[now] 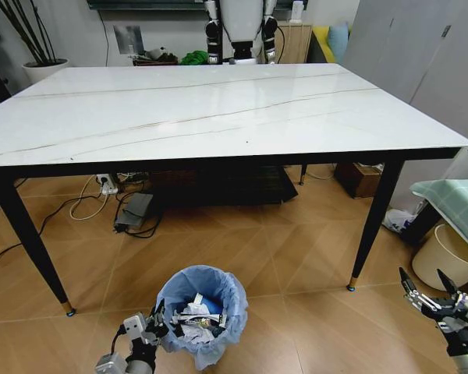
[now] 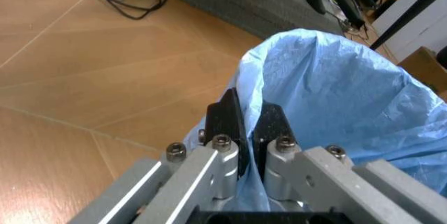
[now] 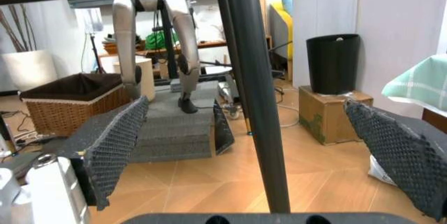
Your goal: Pick up the trash bin and place the trash from the table into it.
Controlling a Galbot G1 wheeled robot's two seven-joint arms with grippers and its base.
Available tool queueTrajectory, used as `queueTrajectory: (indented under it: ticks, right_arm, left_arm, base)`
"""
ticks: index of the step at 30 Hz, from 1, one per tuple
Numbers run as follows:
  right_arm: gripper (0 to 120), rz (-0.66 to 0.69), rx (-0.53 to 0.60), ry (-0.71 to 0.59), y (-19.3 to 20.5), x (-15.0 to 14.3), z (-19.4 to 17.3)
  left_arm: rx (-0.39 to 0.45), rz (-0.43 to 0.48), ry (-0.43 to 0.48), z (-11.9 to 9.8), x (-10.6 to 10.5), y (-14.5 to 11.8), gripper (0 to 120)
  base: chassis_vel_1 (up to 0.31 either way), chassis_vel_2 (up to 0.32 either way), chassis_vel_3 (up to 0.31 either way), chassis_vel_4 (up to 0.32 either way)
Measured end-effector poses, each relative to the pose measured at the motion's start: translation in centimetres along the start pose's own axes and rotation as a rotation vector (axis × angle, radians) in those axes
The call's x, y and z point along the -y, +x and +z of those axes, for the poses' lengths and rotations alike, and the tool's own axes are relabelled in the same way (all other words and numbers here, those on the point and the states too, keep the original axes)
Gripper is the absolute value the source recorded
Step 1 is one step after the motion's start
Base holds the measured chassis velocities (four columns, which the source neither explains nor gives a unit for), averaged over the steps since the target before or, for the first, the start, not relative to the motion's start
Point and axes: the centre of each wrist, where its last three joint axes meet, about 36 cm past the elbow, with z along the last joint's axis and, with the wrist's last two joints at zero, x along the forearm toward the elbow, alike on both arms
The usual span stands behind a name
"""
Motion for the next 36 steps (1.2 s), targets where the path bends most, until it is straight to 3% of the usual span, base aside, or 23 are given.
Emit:
queueTrajectory:
  ticks: [36]
  right_arm:
    - [100,0.0,0.0,0.0,0.0,0.0,0.0]
  left_arm:
    - [0.006,0.002,0.013,-0.31,0.52,0.16,0]
  base:
    - [0.0,0.0,0.0,0.0]
